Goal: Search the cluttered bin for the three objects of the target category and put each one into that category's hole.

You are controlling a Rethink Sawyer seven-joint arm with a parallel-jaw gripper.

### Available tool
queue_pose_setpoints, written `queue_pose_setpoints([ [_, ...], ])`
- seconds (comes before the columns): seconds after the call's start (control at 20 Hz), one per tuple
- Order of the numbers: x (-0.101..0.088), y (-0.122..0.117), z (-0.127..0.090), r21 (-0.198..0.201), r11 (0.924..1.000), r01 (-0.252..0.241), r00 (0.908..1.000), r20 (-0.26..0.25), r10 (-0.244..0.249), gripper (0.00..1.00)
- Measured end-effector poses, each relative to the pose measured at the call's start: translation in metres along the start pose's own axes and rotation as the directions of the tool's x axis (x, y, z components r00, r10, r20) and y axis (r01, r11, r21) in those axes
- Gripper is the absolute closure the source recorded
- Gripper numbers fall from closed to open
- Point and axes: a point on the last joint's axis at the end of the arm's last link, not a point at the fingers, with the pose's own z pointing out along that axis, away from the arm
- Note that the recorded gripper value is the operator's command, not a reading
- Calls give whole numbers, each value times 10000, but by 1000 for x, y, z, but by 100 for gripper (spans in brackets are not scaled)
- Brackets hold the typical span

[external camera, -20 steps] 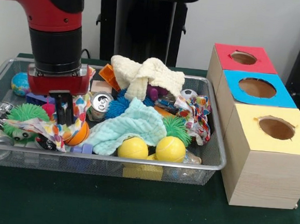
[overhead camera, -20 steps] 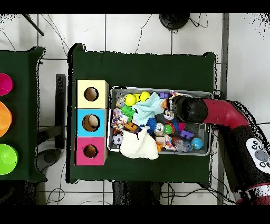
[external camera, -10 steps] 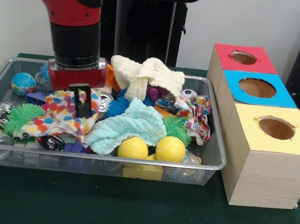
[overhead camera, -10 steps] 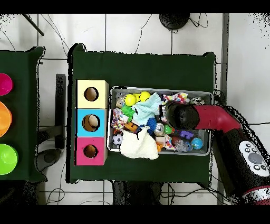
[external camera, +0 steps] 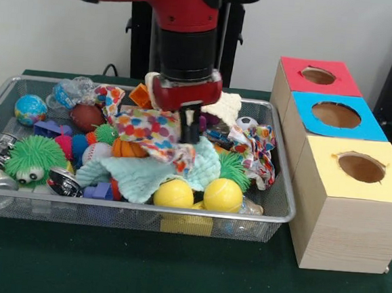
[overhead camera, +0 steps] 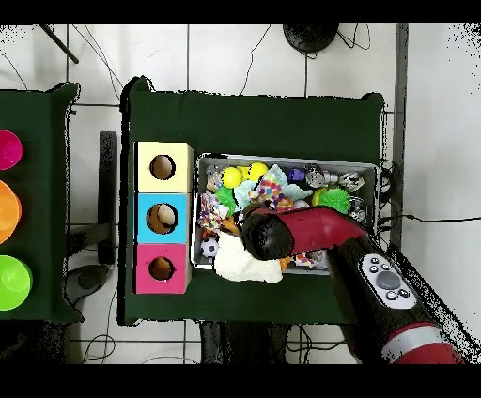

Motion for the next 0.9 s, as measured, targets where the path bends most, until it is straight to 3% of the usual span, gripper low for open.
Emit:
queue_pose_setpoints([
  [0.25, 13, 48, 2, -421, 9987, 285, 9992, -266, -297, 100],
  [0.45, 23, 58, -2, -608, 9980, 198, 9986, -469, -227, 100],
  [0.9, 33, 31, -23, -393, 9980, -503, 9979, -437, 485, 100],
])
